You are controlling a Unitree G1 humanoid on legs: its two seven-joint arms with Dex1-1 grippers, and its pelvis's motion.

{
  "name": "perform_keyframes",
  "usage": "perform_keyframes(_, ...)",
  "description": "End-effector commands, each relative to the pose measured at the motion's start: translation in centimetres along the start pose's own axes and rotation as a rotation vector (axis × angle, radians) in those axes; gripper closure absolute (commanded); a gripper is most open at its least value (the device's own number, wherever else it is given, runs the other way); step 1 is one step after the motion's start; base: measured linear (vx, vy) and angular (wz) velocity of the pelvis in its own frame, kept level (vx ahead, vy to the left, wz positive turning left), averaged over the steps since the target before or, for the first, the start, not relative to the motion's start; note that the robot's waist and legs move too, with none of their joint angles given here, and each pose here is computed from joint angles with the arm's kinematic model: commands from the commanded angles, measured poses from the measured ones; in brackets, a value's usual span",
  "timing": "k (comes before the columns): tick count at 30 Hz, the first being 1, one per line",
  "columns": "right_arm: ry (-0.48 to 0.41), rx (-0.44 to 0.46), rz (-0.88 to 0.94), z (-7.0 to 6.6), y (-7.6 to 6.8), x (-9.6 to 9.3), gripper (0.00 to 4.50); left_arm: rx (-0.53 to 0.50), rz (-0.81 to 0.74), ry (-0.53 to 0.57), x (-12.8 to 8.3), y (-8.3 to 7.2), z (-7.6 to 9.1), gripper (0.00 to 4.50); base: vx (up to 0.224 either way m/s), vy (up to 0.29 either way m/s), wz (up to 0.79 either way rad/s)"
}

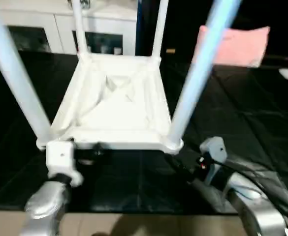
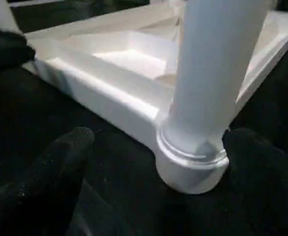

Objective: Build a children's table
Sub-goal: Rotate leg to tighten, then flip table

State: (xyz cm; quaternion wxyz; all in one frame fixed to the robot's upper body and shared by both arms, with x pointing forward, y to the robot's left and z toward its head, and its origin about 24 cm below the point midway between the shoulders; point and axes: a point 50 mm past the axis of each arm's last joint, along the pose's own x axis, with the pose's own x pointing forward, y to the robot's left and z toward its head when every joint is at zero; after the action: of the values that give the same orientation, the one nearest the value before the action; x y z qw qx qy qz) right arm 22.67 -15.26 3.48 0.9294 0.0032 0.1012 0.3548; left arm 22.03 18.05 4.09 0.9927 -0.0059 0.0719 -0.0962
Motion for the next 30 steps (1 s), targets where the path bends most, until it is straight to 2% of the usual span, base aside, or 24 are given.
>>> perform_keyframes(1, -0.017, 0.006, 0.018, 0.2, 0.3, 0.2, 0.00, 0.025, 0.015, -0.004, -0.2, 0.6, 0.2, 0.04, 0.000, 0.000, 0.00)
perform_keyframes(10, -0.014, 0.022, 0.029, 0.2, 0.5, -0.1, 0.00, 0.001, 0.015, -0.042, -0.9, 0.7, 0.4, 0.04, -0.001, 0.084, -0.02)
perform_keyframes(15, 0.041, 0.009, 0.150, 0.2, 0.7, -1.1, 0.00, -0.020, 0.018, -0.021, -1.7, 1.1, -0.3, 0.04, -0.004, 0.011, -0.01)
perform_keyframes(20, 0.025, 0.032, 0.198, 0.8, 0.7, -1.5, 0.00, -0.035, 0.100, -0.056, -2.5, 3.1, -0.2, 0.04, 0.000, 0.000, 0.00)
perform_keyframes(21, 0.025, 0.032, 0.198, 0.8, 0.7, -1.5, 0.00, -0.035, 0.100, -0.056, -2.5, 3.1, -0.2, 0.04, 0.000, 0.000, 0.00)
perform_keyframes(22, 0.017, 0.028, 0.196, 1.0, 0.6, -1.2, 0.00, -0.051, 0.168, -0.109, -3.0, 4.3, 0.3, 0.04, 0.000, 0.000, 0.00)
perform_keyframes(23, 0.009, 0.025, 0.193, 1.1, 0.5, -1.0, 0.00, -0.049, 0.206, -0.147, -3.2, 4.8, 0.7, 0.04, 0.000, 0.000, 0.00)
perform_keyframes(26, -0.014, 0.026, 0.190, 1.6, 0.3, -0.5, 0.00, -0.049, 0.268, -0.214, -3.6, 5.6, 1.5, 0.04, 0.000, 0.000, 0.00)
perform_keyframes(30, -0.051, 0.012, 0.140, 2.3, -0.1, 0.5, 0.00, -0.036, 0.334, -0.216, -3.3, 6.4, 1.8, 0.04, 0.000, 0.000, 0.00)
